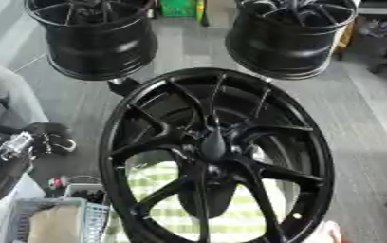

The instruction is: Pull the pin out of the wheel hub.

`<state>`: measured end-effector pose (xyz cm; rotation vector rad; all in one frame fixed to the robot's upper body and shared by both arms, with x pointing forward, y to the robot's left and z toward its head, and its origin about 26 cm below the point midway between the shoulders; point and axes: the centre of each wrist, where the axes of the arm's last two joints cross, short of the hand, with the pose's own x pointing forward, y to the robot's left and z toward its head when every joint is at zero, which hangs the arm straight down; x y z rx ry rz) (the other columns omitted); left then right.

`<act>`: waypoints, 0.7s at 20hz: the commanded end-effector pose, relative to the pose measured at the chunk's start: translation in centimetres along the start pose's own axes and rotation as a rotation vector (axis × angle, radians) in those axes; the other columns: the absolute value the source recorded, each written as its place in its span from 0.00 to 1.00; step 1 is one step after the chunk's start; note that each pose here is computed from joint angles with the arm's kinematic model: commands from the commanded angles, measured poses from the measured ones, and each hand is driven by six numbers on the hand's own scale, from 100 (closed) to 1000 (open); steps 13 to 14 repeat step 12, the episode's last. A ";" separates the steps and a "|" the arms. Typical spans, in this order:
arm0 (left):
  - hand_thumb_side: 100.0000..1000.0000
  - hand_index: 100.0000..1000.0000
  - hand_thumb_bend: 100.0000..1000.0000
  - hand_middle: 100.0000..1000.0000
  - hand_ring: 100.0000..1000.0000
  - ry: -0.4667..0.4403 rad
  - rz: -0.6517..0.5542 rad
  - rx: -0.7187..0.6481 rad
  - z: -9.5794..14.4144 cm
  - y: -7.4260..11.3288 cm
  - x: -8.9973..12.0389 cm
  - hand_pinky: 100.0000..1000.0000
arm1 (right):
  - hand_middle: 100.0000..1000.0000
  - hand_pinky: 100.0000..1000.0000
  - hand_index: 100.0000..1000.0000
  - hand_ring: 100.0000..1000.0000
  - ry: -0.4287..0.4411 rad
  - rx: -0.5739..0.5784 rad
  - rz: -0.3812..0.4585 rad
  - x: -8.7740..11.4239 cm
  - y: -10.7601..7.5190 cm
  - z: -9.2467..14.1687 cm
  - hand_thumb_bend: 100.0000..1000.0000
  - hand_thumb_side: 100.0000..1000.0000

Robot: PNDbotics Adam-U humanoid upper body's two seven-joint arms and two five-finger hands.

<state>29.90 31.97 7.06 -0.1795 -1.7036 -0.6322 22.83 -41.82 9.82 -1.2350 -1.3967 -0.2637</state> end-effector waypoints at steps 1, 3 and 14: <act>0.91 0.75 0.00 0.62 0.66 -0.018 -0.020 -0.005 -0.2 0.3 0.6 0.65 | 0.73 0.52 0.86 0.55 -0.037 -0.007 -0.075 0.3 0.7 0.6 0.00 0.58; 0.91 0.75 0.00 0.62 0.66 -0.020 -0.018 -0.006 -0.3 0.2 0.6 0.65 | 0.72 0.52 0.86 0.54 -0.048 0.002 -0.128 0.4 1.6 1.4 0.00 0.60; 0.91 0.75 0.00 0.62 0.66 -0.024 -0.014 -0.019 -0.5 0.0 0.6 0.65 | 0.69 0.51 0.85 0.53 -0.081 0.020 -0.285 0.8 5.5 4.5 0.00 0.62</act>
